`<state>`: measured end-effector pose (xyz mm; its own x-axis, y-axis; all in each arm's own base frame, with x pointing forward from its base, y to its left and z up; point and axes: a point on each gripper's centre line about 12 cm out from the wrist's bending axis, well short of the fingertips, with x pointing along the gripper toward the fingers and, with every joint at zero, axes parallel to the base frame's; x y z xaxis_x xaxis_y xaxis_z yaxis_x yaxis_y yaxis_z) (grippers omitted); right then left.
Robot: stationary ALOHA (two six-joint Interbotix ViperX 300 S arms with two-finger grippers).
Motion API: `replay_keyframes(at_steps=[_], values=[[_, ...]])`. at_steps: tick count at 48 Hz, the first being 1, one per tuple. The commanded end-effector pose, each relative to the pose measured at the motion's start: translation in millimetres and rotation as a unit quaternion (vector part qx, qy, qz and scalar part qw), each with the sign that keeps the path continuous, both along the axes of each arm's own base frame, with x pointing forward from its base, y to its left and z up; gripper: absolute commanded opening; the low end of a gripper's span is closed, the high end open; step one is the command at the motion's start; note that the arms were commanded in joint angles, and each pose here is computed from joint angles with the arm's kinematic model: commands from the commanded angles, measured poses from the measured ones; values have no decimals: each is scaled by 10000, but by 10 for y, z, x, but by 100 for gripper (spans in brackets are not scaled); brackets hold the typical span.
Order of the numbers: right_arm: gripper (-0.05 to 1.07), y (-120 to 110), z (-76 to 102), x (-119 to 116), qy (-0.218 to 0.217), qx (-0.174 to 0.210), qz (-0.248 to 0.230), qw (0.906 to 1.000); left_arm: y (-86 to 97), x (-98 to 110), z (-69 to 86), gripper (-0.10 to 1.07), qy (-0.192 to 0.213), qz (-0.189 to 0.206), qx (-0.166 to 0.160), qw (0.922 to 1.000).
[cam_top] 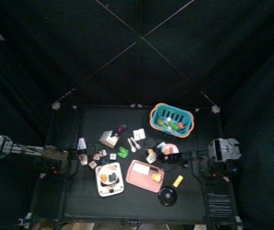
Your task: Place green sushi pieces above stove
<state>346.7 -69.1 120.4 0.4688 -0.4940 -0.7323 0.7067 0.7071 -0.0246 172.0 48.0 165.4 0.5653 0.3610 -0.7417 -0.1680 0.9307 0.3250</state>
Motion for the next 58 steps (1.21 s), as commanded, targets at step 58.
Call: replay_keyframes(at_steps=[58], values=[[95, -30, 102, 63, -179, -3, -9, 9998, 82, 71, 35, 97, -309, 141, -129, 9993]])
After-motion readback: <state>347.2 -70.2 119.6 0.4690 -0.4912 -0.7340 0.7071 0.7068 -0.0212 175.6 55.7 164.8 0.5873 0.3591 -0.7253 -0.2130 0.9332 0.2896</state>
